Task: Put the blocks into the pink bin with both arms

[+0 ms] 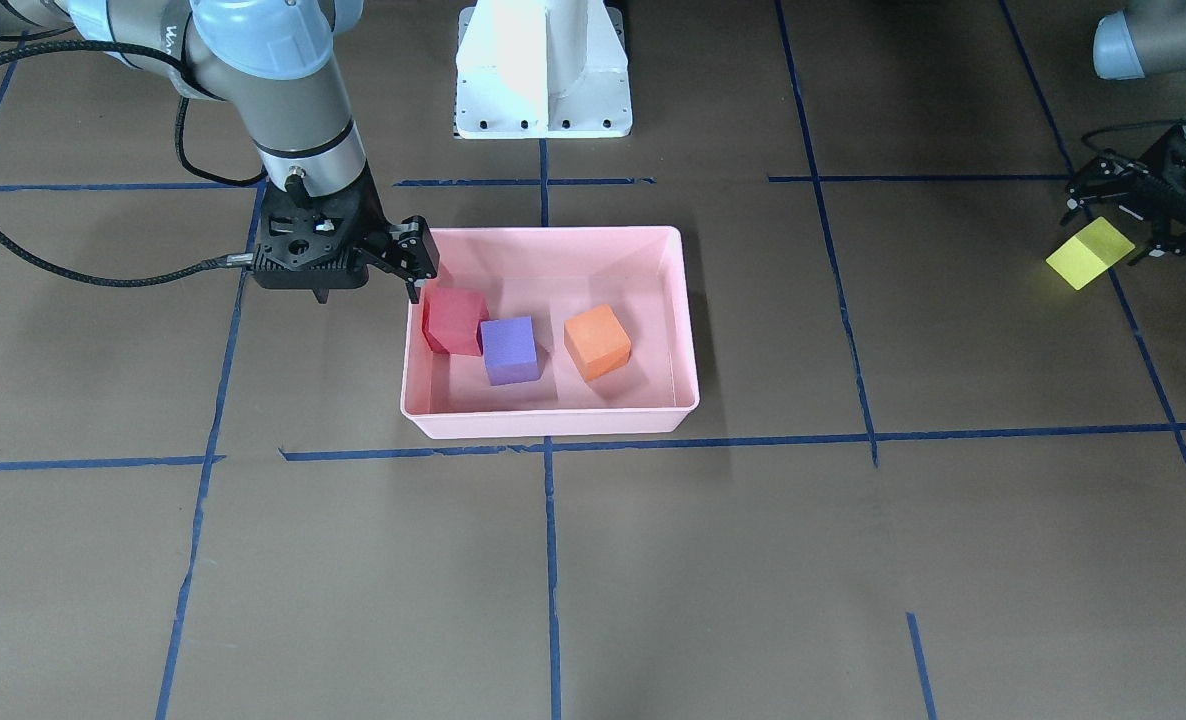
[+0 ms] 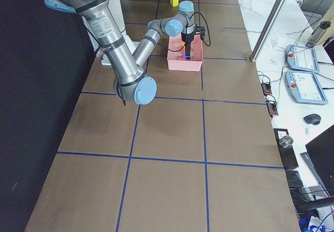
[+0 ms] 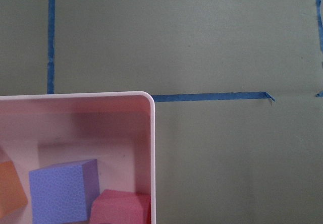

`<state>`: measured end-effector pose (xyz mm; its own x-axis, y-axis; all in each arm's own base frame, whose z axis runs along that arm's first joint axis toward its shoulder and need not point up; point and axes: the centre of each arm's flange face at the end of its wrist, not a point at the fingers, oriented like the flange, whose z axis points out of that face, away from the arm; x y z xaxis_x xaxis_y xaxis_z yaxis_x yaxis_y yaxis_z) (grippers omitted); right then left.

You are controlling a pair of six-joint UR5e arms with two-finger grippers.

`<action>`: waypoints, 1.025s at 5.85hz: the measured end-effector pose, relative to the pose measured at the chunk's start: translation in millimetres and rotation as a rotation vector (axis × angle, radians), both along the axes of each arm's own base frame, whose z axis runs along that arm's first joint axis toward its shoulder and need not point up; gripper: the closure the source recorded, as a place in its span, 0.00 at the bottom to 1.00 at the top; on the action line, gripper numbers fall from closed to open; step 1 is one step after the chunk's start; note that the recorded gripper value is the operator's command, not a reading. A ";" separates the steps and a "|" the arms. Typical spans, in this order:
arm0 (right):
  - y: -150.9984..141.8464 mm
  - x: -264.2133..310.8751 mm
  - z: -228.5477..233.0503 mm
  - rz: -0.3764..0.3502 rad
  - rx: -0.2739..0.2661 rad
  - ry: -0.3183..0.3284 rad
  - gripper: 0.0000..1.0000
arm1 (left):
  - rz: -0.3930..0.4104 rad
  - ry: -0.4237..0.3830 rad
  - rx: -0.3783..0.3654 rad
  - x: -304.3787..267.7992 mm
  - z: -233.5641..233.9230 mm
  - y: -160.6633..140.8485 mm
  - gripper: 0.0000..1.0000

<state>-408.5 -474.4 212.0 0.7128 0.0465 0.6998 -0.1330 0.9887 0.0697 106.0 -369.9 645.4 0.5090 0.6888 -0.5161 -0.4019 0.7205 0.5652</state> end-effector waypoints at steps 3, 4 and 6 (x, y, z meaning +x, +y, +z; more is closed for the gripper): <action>2.2 3.7 4.9 0.005 0.001 0.005 0.00 | 0.055 -0.004 0.030 -1.3 22.1 3.3 0.00; 1.8 4.7 6.4 0.008 0.000 0.007 0.00 | 0.059 -0.010 0.022 -0.9 29.9 2.5 0.00; 1.7 5.9 8.9 0.009 -0.002 0.010 0.00 | 0.062 -0.022 -0.004 0.8 44.6 0.9 0.00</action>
